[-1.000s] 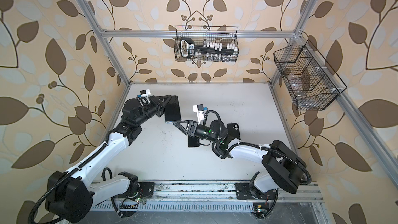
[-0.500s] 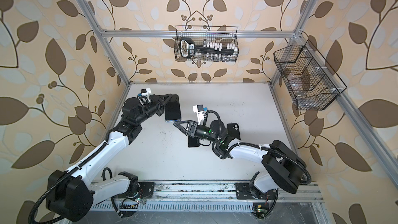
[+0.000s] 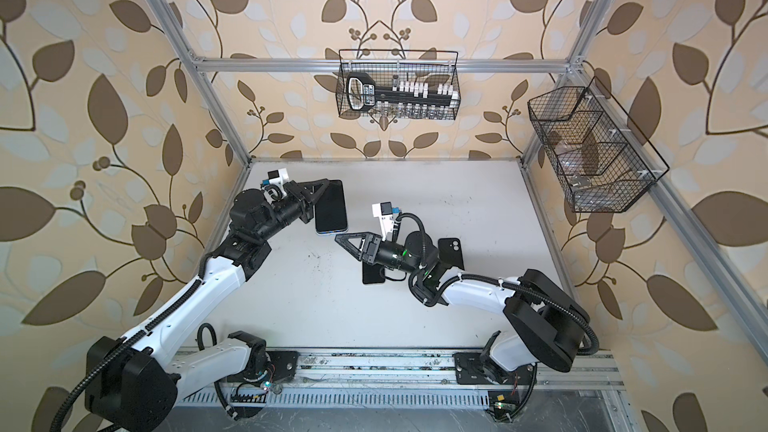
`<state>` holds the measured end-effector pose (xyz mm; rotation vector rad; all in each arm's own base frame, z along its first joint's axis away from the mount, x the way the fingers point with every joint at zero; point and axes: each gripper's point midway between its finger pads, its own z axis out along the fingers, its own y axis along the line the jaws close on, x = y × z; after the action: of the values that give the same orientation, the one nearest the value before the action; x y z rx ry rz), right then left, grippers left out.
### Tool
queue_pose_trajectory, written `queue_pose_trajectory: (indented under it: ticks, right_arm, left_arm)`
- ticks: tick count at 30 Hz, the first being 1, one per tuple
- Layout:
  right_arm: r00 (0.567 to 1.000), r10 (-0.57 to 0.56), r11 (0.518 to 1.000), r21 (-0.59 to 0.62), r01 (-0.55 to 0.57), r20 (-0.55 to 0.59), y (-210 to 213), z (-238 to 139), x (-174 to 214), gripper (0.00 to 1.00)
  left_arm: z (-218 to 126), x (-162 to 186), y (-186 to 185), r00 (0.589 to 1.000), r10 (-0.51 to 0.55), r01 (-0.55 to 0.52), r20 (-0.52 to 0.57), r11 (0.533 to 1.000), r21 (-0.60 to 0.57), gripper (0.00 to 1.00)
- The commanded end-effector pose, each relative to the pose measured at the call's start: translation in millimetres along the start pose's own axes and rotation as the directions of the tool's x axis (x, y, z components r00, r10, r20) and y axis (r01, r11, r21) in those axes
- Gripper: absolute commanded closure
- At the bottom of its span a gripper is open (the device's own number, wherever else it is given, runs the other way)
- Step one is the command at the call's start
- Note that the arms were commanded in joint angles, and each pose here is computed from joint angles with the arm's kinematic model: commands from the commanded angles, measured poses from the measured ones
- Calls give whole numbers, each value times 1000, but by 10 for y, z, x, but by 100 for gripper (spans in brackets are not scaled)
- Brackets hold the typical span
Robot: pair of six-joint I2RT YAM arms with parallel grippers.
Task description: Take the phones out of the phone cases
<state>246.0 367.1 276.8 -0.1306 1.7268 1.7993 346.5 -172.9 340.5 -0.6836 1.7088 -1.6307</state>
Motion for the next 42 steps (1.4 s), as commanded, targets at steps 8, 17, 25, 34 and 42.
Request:
queue_pose_trajectory:
  ticks: [8, 17, 25, 34, 42]
  right_arm:
    - [1000, -1, 999, -39, 2, 21, 116, 9, -46, 31]
    - [999, -20, 998, -63, 21, 25, 225, -11, -66, 31]
    - [999, -23, 997, -68, 25, 31, 240, -15, -99, 32]
    - [999, -28, 997, -74, 30, 32, 256, -4, -115, 32]
    - [998, -57, 992, -111, 60, 25, 376, 14, -131, 34]
  left_arm:
    - [-58, 28, -446, 999, 48, -48, -3, 990, 131, 100]
    - [-21, 19, -390, 999, 50, -49, -5, 992, 117, 100]
    - [-24, 26, -353, 999, 40, -39, -7, 993, 113, 100]
    - [-23, 32, -321, 999, 38, -37, -9, 993, 108, 100]
    - [-13, 34, -289, 999, 38, -36, -11, 994, 104, 100]
